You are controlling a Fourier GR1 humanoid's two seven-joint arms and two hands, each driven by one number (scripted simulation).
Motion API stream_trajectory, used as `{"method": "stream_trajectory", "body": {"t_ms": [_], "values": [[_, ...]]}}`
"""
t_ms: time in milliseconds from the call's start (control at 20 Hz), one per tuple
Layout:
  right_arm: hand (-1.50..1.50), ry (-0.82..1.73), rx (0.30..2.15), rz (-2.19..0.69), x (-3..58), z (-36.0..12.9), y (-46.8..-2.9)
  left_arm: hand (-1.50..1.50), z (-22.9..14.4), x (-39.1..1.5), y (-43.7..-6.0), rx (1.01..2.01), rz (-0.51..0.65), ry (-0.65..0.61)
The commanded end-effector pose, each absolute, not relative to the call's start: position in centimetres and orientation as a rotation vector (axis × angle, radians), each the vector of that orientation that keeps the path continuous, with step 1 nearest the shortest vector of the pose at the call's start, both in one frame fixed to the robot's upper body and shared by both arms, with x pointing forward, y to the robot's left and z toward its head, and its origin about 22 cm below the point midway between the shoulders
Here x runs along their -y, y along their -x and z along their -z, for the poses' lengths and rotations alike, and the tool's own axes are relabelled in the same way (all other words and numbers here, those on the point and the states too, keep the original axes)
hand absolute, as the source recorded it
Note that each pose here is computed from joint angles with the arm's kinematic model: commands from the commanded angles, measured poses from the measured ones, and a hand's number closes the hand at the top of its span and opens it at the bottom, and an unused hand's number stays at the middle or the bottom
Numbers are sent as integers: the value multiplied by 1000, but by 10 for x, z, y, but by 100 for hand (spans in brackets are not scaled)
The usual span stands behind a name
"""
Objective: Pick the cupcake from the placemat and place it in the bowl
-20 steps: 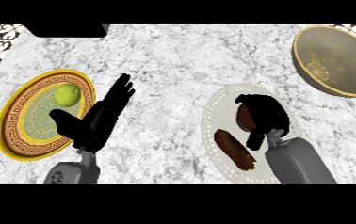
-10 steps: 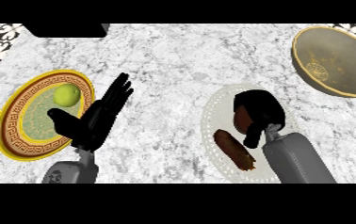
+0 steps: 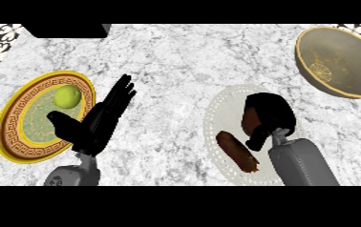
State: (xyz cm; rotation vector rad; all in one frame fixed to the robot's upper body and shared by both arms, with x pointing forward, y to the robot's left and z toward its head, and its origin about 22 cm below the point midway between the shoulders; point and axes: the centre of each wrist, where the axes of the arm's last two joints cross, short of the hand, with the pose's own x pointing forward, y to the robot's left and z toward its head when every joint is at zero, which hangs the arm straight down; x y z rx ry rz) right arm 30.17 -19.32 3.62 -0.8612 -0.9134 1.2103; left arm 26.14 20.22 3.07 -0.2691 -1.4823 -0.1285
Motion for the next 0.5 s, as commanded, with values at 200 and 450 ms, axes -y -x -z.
{"method": "stream_trajectory", "body": {"t_ms": [200, 450], "values": [[150, 1095, 863, -1082, 180, -52, -290, 0, -32, -206, -270, 1480, 110, 273], [150, 1137, 999, -963, 180, -119, -269, 0, -24, -201, -259, 1472, 124, 246]]}}
